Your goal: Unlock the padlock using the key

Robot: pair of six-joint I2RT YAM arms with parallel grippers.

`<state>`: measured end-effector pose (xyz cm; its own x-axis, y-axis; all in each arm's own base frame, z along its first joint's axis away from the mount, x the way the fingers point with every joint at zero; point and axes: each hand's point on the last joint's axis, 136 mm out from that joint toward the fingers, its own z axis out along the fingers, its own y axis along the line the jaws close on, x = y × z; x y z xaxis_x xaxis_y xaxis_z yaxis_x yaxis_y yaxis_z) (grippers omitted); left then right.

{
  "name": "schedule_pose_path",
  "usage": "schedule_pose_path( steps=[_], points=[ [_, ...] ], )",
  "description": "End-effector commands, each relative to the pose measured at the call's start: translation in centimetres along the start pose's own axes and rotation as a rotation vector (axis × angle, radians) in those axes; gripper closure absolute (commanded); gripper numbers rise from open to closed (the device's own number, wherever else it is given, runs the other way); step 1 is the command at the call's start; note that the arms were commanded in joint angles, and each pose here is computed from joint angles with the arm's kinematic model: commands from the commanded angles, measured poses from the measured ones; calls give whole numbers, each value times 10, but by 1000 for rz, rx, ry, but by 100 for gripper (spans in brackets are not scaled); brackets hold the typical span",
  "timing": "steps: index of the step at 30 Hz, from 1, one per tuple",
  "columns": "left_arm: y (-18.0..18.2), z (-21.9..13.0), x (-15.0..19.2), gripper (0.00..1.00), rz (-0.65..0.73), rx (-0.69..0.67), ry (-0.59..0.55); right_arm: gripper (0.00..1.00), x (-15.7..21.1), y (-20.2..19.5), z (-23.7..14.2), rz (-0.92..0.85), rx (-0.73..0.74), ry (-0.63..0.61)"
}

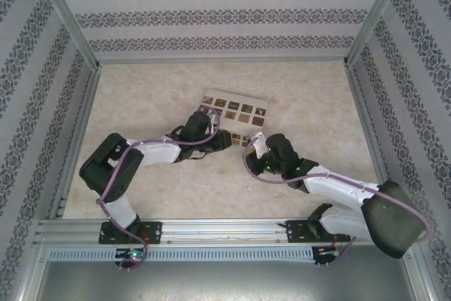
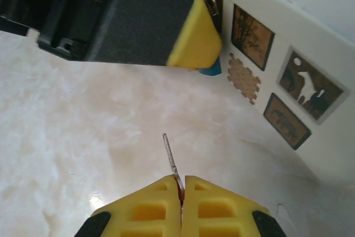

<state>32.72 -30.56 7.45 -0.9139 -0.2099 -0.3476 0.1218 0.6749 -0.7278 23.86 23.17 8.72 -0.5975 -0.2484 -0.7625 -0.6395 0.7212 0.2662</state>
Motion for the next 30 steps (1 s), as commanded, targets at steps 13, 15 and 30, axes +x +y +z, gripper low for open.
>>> schedule_pose_path(
  steps=[13,15,30],
  points=[
    [-38,-12,-7,75,-25,97,5,100,-3,-11,34,-92,95,-76],
    [-39,-12,-7,75,-27,99,5,100,-2,-10,39,-96,87,-72],
    [-39,-10,-7,75,-43,110,11,100,-6,-12,64,-72,65,-101]
  ],
)
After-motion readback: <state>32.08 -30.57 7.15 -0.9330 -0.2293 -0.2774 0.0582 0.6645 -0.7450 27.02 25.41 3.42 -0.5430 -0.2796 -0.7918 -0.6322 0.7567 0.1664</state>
